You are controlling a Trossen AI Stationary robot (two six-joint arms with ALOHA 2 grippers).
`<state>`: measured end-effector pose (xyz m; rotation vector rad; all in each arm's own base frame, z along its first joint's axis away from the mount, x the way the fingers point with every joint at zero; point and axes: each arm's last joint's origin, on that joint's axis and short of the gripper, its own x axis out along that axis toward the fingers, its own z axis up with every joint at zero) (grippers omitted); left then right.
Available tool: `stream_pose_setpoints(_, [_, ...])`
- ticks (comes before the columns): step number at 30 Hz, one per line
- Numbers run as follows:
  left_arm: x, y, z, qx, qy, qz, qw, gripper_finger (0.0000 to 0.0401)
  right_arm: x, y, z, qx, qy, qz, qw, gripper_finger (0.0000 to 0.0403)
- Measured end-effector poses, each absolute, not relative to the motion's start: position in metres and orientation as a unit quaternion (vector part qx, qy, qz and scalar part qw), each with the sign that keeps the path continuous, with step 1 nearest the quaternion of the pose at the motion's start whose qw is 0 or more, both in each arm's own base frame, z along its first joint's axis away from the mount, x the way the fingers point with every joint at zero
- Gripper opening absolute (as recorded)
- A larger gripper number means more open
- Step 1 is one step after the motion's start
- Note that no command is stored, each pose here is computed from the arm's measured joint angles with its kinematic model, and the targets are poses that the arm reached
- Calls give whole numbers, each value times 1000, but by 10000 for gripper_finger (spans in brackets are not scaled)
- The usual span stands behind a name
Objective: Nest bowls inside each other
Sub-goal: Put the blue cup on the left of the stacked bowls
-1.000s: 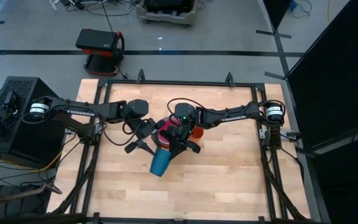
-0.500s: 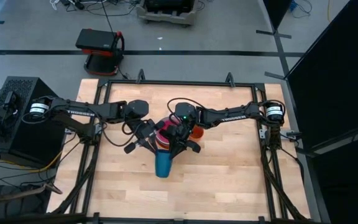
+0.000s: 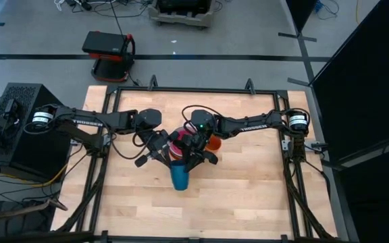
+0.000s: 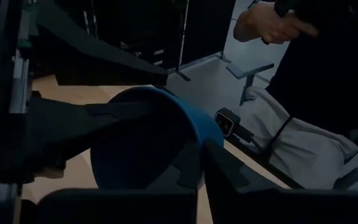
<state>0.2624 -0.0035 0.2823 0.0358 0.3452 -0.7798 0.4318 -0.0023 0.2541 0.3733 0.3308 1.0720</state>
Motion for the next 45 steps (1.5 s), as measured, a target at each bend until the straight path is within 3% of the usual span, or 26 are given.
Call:
stream_pose_setpoints(10, [261, -2, 280, 13, 180, -369, 912, 1, 431, -11, 254, 184, 159, 510, 825, 121])
stream_pose_setpoints(23, [240, 7, 292, 5, 197, -342, 919, 0, 416, -48, 283, 165, 123, 489, 848, 123])
stream_pose_setpoints(40, [193, 16, 302, 13, 270, -236, 934, 0, 384, -80, 320, 137, 99, 457, 873, 96])
stream_pose_setpoints(45, [174, 22, 305, 18, 302, -149, 942, 0, 371, -96, 301, 116, 177, 337, 917, 52])
